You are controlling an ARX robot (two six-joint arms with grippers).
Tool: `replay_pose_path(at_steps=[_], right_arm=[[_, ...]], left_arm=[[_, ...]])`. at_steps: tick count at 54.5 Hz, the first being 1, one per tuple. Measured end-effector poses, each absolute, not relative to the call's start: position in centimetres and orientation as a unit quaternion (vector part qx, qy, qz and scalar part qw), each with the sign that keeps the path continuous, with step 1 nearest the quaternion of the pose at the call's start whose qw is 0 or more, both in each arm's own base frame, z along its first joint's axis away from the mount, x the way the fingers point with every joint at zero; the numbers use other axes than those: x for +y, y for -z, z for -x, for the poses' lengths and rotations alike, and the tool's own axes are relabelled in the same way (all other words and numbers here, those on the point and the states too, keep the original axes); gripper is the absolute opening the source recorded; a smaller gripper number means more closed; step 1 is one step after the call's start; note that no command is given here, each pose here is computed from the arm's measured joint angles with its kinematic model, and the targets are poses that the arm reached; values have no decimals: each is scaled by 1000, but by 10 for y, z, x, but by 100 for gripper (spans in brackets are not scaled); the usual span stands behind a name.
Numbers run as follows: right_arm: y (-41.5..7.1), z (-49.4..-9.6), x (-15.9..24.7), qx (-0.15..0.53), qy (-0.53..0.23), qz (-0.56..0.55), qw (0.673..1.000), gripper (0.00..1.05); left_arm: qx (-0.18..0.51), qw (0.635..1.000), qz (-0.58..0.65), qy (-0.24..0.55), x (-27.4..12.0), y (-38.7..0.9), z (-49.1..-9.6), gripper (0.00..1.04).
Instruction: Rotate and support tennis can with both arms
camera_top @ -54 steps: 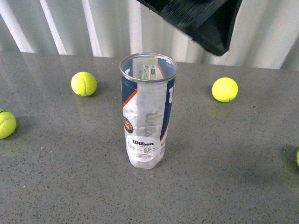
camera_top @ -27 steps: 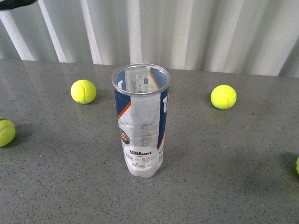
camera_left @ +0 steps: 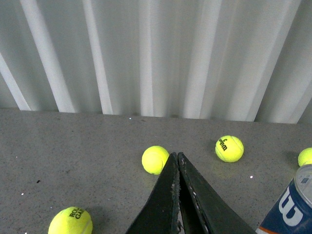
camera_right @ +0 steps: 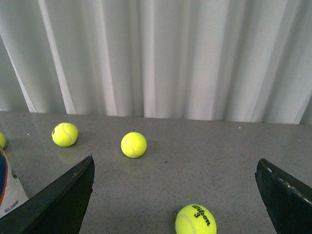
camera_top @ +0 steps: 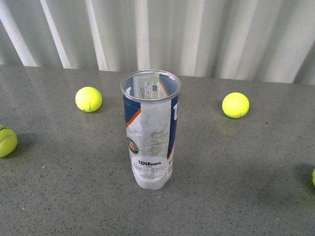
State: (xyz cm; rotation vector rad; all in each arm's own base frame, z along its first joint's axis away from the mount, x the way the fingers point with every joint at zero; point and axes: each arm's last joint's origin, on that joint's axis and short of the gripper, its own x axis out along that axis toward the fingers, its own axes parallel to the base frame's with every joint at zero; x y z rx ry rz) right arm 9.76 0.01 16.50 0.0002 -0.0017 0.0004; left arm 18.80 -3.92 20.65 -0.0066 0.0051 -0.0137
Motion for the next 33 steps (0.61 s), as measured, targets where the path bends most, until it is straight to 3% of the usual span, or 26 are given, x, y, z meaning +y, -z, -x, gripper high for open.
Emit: replay_pose_path(at_steps=[33], right_arm=[[-165, -98, 0, -1, -1, 0, 1000, 98]], left_arm=[[3, 1000, 4, 2, -1, -177, -138, 4]])
